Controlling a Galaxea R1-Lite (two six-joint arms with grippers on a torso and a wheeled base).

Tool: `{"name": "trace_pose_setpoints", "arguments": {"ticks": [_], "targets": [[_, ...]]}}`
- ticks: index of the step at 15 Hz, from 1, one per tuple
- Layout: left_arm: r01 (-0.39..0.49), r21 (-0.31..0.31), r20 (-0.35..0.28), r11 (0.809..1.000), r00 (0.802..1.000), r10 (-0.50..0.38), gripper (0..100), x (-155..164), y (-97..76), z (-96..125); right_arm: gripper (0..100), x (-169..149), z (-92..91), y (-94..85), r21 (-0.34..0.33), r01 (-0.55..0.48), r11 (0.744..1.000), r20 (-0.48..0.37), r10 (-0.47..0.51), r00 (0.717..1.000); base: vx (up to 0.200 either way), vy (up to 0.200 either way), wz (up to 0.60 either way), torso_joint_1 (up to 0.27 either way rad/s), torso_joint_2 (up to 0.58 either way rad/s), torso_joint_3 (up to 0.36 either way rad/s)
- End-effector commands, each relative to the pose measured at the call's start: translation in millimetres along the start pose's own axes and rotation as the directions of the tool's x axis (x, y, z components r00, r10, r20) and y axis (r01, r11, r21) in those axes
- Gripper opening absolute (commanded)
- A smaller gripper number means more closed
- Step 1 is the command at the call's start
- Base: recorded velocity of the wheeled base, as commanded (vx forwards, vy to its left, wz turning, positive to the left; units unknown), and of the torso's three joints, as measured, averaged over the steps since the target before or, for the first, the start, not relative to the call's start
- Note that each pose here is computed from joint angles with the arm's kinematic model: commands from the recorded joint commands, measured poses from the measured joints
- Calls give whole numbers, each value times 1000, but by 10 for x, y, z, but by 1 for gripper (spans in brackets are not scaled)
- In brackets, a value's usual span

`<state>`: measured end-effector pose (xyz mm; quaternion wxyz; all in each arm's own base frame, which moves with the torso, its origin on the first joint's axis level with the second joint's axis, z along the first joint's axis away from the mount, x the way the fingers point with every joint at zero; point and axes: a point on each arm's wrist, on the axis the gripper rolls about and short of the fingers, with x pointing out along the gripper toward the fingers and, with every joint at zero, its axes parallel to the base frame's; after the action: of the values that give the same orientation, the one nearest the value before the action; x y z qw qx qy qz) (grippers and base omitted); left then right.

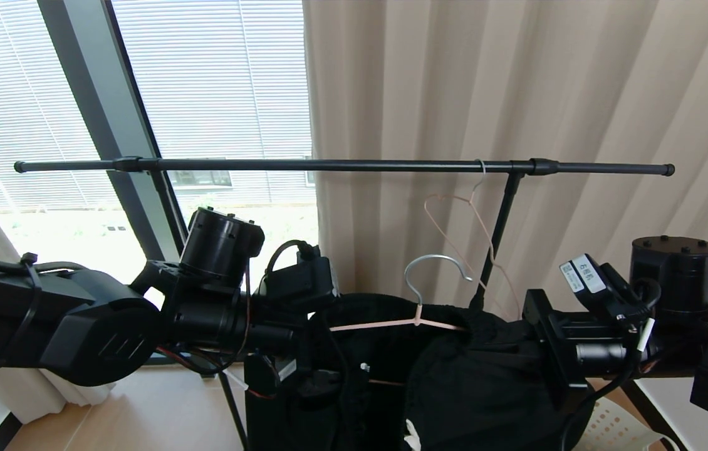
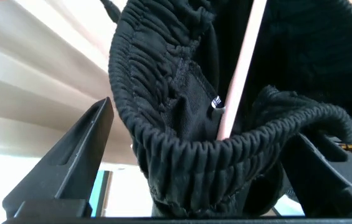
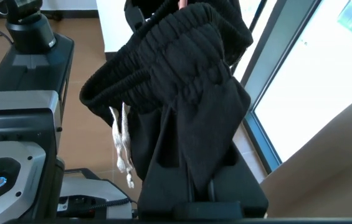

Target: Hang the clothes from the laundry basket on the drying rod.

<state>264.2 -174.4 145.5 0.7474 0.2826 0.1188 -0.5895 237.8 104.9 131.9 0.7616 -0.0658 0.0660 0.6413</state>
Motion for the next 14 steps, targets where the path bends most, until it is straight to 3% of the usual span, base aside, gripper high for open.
{"name": "trace_pose_setpoints", "arguments": {"ticks": [1,12,13,14], "targets": [[1,-9,-1,1000,1000,-1,0,13,1,-1,0,4,-2,6,-4,-2,1000,2,2,1000,0,0,0,0,0,0],[-31,-1,23,1000,999,31,0,-107,9,83,0,17,-23,-31,5,14,1000,-6,-14,1000,0,0,0,0,0,0],[-32,-2,24,999,999,32,0,-107,10,84,100,14,-20,-36,4,19,1000,-6,-19,1000,0,0,0,0,0,0],[-43,5,35,999,998,43,0,-106,23,89,100,3,-19,-43,3,32,999,-9,-32,999,0,0,0,0,0,0]]}}
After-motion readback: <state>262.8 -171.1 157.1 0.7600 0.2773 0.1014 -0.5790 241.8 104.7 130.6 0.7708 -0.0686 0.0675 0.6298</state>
